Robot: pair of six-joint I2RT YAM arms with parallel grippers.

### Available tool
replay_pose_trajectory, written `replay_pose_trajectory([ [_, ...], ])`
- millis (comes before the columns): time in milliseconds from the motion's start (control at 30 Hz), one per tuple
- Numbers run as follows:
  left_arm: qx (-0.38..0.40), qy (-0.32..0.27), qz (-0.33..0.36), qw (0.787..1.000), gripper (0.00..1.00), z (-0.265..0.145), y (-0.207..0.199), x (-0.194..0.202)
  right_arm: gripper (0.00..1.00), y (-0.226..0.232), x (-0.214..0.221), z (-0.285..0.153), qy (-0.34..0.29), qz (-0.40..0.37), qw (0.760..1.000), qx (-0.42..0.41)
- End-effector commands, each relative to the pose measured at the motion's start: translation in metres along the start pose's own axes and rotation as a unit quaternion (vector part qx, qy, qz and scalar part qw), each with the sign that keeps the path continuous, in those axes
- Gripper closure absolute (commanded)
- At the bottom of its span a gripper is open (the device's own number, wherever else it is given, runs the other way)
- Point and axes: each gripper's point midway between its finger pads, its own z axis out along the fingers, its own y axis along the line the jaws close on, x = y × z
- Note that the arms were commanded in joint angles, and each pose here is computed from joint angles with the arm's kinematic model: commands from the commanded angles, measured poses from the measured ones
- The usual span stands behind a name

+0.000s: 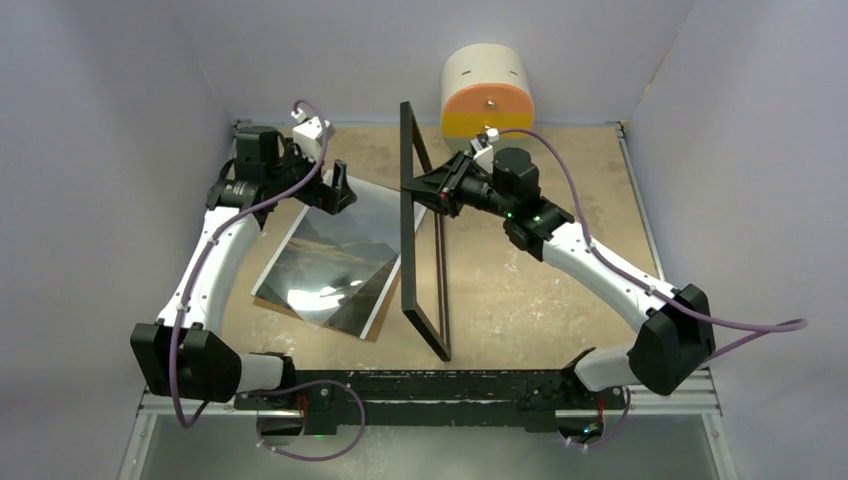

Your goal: Put the photo into the frame

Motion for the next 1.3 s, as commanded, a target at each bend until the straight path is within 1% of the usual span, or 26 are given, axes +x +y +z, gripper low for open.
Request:
replay_pose_trajectory([
  [0, 0.011, -0.065, 0.028, 0.997, 0.00, -0.006, -0.030, -0.052, 1.00, 0.013, 0.003, -0.022, 0.034, 0.029, 0.997, -0.064],
  [67, 0.022, -0.071, 0.038, 0.997, 0.00, 0.001, -0.046, -0.062, 1.00, 0.005, 0.005, -0.027, 0.046, 0.029, 0.997, -0.061],
  [100, 0.027, -0.072, 0.042, 0.996, 0.00, 0.004, -0.054, -0.067, 0.96, 0.000, 0.005, -0.029, 0.053, 0.028, 0.996, -0.058],
  [133, 0.034, -0.074, 0.048, 0.996, 0.00, 0.008, -0.062, -0.072, 0.91, -0.003, 0.006, -0.031, 0.058, 0.026, 0.996, -0.055],
  [200, 0.043, -0.078, 0.061, 0.994, 0.00, 0.016, -0.079, -0.081, 0.77, -0.012, 0.002, -0.037, 0.062, 0.021, 0.997, -0.041],
  [300, 0.063, -0.084, 0.085, 0.991, 0.00, 0.029, -0.111, -0.096, 0.58, -0.026, -0.006, -0.048, 0.055, 0.006, 0.998, -0.014],
  [433, 0.078, -0.082, 0.101, 0.988, 0.00, 0.047, -0.138, -0.106, 0.41, -0.029, -0.019, -0.067, 0.043, -0.016, 0.999, 0.006],
  [533, 0.086, -0.073, 0.110, 0.987, 0.00, 0.062, -0.151, -0.107, 0.35, -0.023, -0.024, -0.079, 0.050, -0.035, 0.998, 0.012],
  [700, 0.090, -0.059, 0.123, 0.987, 0.00, 0.081, -0.162, -0.107, 0.31, -0.022, -0.034, -0.094, 0.050, -0.058, 0.996, 0.044],
  [800, 0.088, -0.055, 0.127, 0.987, 0.00, 0.087, -0.162, -0.106, 0.31, -0.025, -0.040, -0.105, 0.040, -0.071, 0.994, 0.067],
  [967, 0.084, -0.044, 0.133, 0.987, 0.00, 0.096, -0.158, -0.097, 0.31, -0.027, -0.047, -0.121, 0.032, -0.086, 0.992, 0.084],
  [1067, 0.075, -0.039, 0.140, 0.987, 0.00, 0.102, -0.153, -0.092, 0.32, -0.027, -0.048, -0.124, 0.034, -0.090, 0.991, 0.088],
  [1133, 0.065, -0.028, 0.147, 0.987, 0.00, 0.107, -0.147, -0.084, 0.34, -0.025, -0.050, -0.126, 0.033, -0.097, 0.991, 0.091],
  [1200, 0.052, -0.017, 0.155, 0.986, 0.00, 0.112, -0.140, -0.074, 0.38, -0.023, -0.055, -0.131, 0.020, -0.115, 0.987, 0.110],
  [1267, 0.032, -0.005, 0.165, 0.986, 0.00, 0.117, -0.130, -0.062, 0.39, -0.023, -0.062, -0.139, 0.003, -0.142, 0.980, 0.139],
])
